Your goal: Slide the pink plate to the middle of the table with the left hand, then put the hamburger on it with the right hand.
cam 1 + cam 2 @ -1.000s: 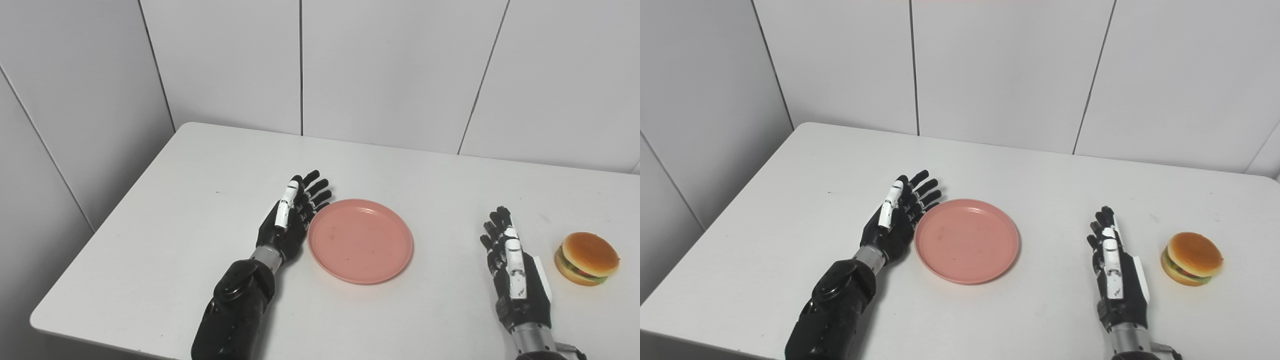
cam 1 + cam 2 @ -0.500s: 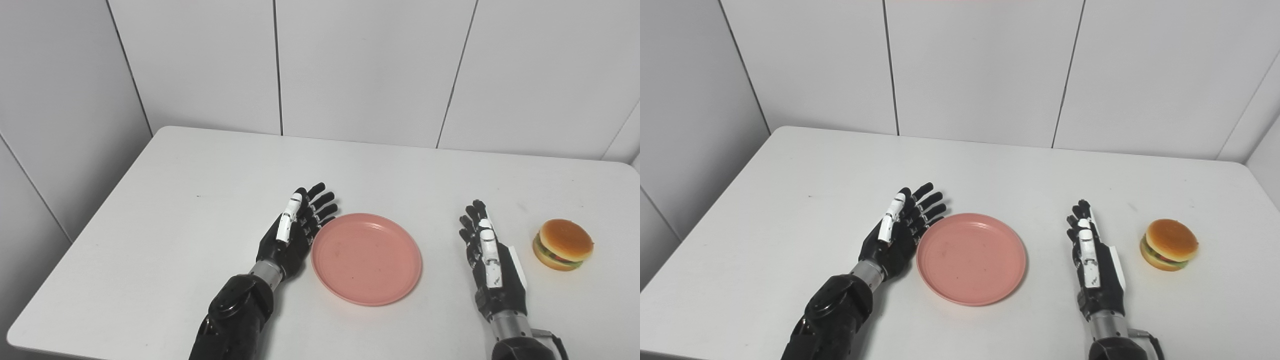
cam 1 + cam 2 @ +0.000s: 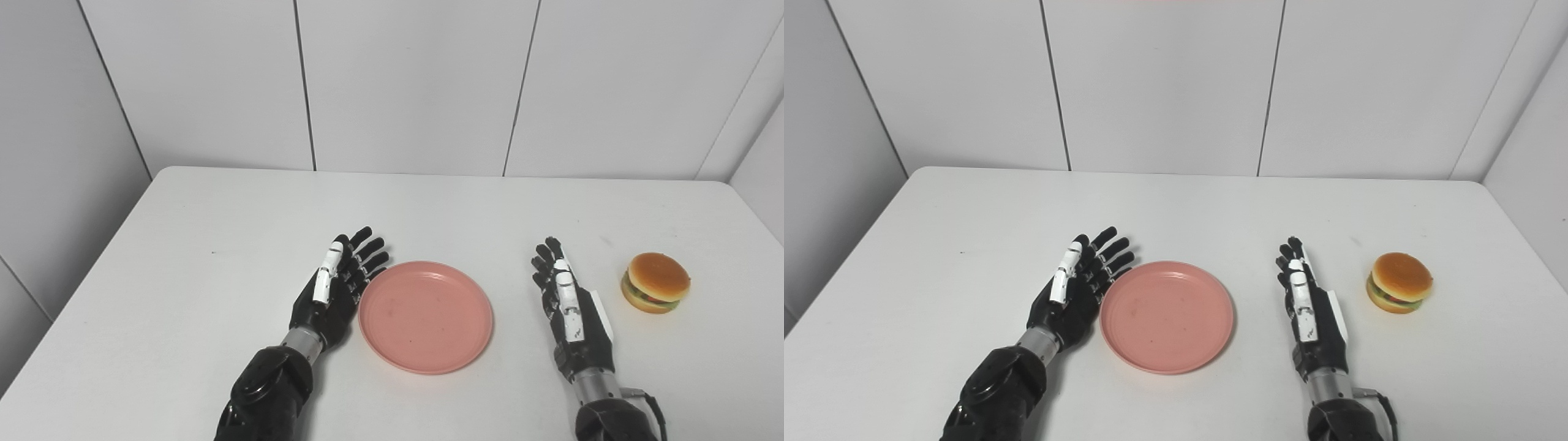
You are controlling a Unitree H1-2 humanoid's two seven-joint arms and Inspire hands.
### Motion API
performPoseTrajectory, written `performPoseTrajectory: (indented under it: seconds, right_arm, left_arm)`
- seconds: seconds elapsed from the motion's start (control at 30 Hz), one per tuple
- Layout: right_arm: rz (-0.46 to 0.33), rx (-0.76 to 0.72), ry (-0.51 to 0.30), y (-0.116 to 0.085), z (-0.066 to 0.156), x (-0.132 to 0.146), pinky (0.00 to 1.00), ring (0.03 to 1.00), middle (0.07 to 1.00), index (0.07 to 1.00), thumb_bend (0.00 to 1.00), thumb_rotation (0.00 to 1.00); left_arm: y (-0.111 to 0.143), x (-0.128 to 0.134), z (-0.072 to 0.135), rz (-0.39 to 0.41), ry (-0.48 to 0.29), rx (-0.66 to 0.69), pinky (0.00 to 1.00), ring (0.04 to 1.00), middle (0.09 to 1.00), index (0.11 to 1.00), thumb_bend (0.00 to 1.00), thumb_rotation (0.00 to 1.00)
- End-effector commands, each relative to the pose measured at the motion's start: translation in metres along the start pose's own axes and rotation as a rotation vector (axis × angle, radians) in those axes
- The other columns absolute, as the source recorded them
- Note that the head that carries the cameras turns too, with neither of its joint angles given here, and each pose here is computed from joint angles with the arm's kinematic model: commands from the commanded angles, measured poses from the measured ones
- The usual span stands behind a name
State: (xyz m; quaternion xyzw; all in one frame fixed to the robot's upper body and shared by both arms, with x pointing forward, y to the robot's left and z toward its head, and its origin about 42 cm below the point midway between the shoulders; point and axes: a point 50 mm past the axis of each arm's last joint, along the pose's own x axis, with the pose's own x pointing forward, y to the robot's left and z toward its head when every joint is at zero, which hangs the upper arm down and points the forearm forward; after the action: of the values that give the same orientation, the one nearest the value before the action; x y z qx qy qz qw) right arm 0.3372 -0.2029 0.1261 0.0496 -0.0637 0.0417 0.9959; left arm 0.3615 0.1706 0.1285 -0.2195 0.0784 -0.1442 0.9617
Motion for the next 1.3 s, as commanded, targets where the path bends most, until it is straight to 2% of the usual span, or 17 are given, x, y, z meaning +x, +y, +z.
performPoseTrajectory:
  seconds: [0.0, 0.1, 0.17, 0.23, 0.3, 0.43, 0.57, 0.63, 0.77, 0.83, 0.9, 1.0, 1.1, 1.27]
  right_arm:
    - [0.015, -0.022, -0.068, 0.005, 0.019, 0.008, 0.97, 0.941, 0.946, 0.956, 0.34, 0.98]
    - [0.003, -0.116, -0.114, 0.003, 0.033, 0.012, 0.94, 0.921, 0.931, 0.941, 0.41, 0.97]
    - [-0.013, -0.191, -0.147, 0.002, 0.045, 0.014, 0.88, 0.889, 0.904, 0.918, 0.5, 1.0]
    - [-0.031, -0.235, -0.182, 0.001, 0.059, 0.016, 0.86, 0.867, 0.888, 0.911, 0.59, 0.97]
    - [-0.042, -0.283, -0.22, -0.002, 0.075, 0.018, 0.88, 0.872, 0.891, 0.922, 0.66, 0.96]
    - [-0.075, -0.411, -0.302, -0.013, 0.103, 0.021, 0.84, 0.873, 0.899, 0.929, 0.67, 0.96]
    - [-0.121, -0.561, -0.357, -0.027, 0.123, 0.021, 0.83, 0.865, 0.905, 0.921, 0.75, 0.99]
    - [-0.141, -0.655, -0.373, -0.034, 0.134, 0.021, 0.81, 0.861, 0.91, 0.931, 0.76, 1.0]
    - [-0.173, -0.771, -0.386, -0.043, 0.15, 0.02, 0.68, 0.81, 0.87, 0.936, 0.82, 1.0]
    - [-0.184, -0.844, -0.403, -0.048, 0.157, 0.019, 0.7, 0.83, 0.896, 0.936, 0.84, 0.96]
    - [-0.201, -0.912, -0.412, -0.052, 0.163, 0.019, 0.71, 0.856, 0.929, 0.934, 0.87, 0.88]
    - [-0.247, -1.071, -0.411, -0.059, 0.172, 0.02, 0.74, 0.896, 0.949, 0.936, 0.9, 0.84]
    - [-0.295, -1.231, -0.357, -0.066, 0.18, 0.021, 0.7, 0.892, 0.957, 0.936, 0.96, 0.78]
    - [-0.319, -1.355, -0.256, -0.077, 0.182, 0.024, 0.68, 0.898, 0.98, 0.963, 1.0, 0.73]
  left_arm:
    - [0.004, -0.001, 0.001, -0.001, 0.019, -0.004, 0.88, 0.893, 0.903, 0.903, 0.35, 1.0]
    - [0.009, -0.003, 0.0, -0.001, 0.03, -0.017, 0.89, 0.898, 0.906, 0.906, 0.35, 1.0]
    - [0.012, -0.004, -0.001, -0.001, 0.033, -0.018, 0.89, 0.898, 0.905, 0.908, 0.35, 1.0]
    - [0.014, -0.005, 0.0, -0.003, 0.033, -0.015, 0.89, 0.904, 0.911, 0.914, 0.34, 1.0]
    - [0.015, -0.007, -0.001, -0.005, 0.033, -0.014, 0.89, 0.907, 0.915, 0.917, 0.34, 1.0]
    - [0.019, -0.009, -0.001, -0.003, 0.037, -0.013, 0.9, 0.909, 0.917, 0.916, 0.34, 1.0]
    - [0.024, -0.011, 0.0, -0.009, 0.032, -0.014, 0.92, 0.912, 0.92, 0.922, 0.34, 1.0]
    - [0.027, -0.012, 0.0, -0.014, 0.031, -0.014, 0.94, 0.92, 0.925, 0.929, 0.34, 1.0]
    - [0.03, -0.014, 0.001, -0.016, 0.029, -0.018, 0.95, 0.925, 0.928, 0.927, 0.34, 1.0]
    - [0.032, -0.014, 0.002, -0.022, 0.026, -0.021, 0.95, 0.932, 0.936, 0.935, 0.34, 1.0]
    - [0.034, -0.014, 0.002, -0.021, 0.026, -0.025, 0.96, 0.937, 0.943, 0.943, 0.34, 1.0]
    - [0.036, -0.014, 0.002, -0.016, 0.027, -0.029, 0.96, 0.937, 0.94, 0.936, 0.34, 1.0]
    - [0.037, -0.014, 0.002, -0.021, 0.026, -0.026, 0.96, 0.942, 0.943, 0.938, 0.34, 1.0]
    - [0.04, -0.014, 0.002, -0.027, 0.022, -0.024, 0.96, 0.942, 0.944, 0.94, 0.34, 1.0]
